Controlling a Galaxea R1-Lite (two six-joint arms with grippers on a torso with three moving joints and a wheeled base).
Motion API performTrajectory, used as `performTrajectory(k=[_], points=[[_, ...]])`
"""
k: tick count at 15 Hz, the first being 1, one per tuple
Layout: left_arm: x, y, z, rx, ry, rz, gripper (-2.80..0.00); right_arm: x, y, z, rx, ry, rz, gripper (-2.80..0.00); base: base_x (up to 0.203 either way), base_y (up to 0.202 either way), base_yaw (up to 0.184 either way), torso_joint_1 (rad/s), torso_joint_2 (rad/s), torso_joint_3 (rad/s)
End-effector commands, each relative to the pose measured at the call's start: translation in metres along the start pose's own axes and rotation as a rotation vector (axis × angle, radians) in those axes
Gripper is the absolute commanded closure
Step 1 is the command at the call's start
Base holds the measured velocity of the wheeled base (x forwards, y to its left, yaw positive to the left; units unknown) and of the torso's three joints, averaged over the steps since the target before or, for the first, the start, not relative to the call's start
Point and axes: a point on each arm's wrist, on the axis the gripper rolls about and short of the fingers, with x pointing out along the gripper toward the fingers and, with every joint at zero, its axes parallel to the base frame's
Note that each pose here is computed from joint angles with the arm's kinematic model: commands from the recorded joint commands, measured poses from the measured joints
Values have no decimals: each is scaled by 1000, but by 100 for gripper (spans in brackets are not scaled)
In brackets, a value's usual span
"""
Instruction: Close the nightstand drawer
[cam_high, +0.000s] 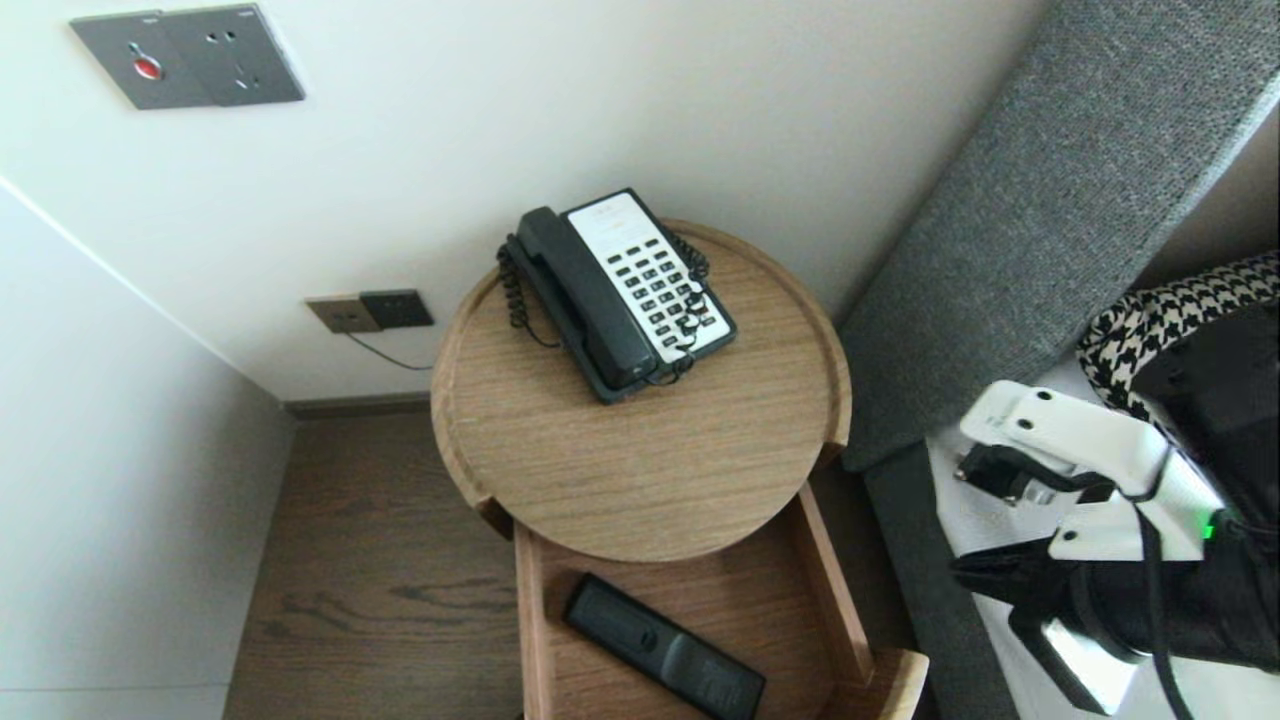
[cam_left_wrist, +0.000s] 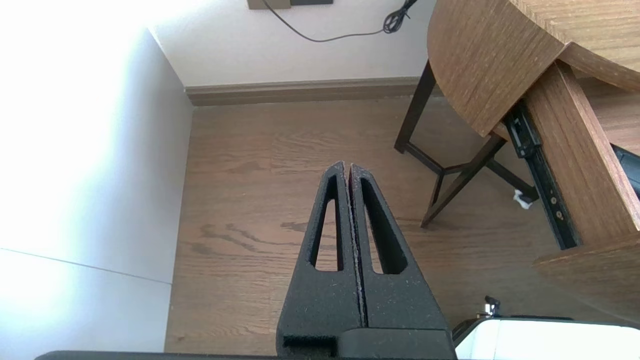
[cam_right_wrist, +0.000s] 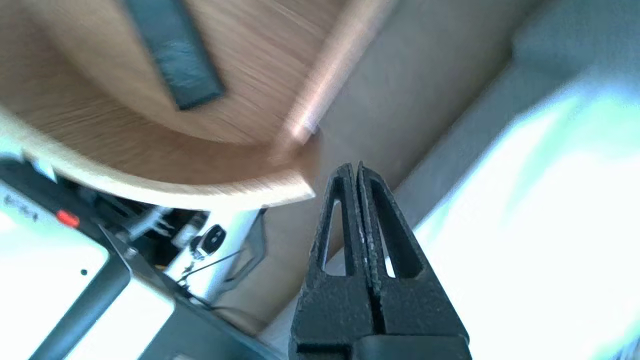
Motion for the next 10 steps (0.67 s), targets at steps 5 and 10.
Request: performTrajectory(k=[5, 10], points=[[0, 0, 0, 0, 0, 1, 0, -1, -9, -31, 439, 66, 14, 0, 0, 0, 0, 0, 0, 0], [0, 0, 0, 0, 0, 1, 0, 16, 1, -46, 630, 154, 186, 0, 0, 0, 0, 0, 0, 0]])
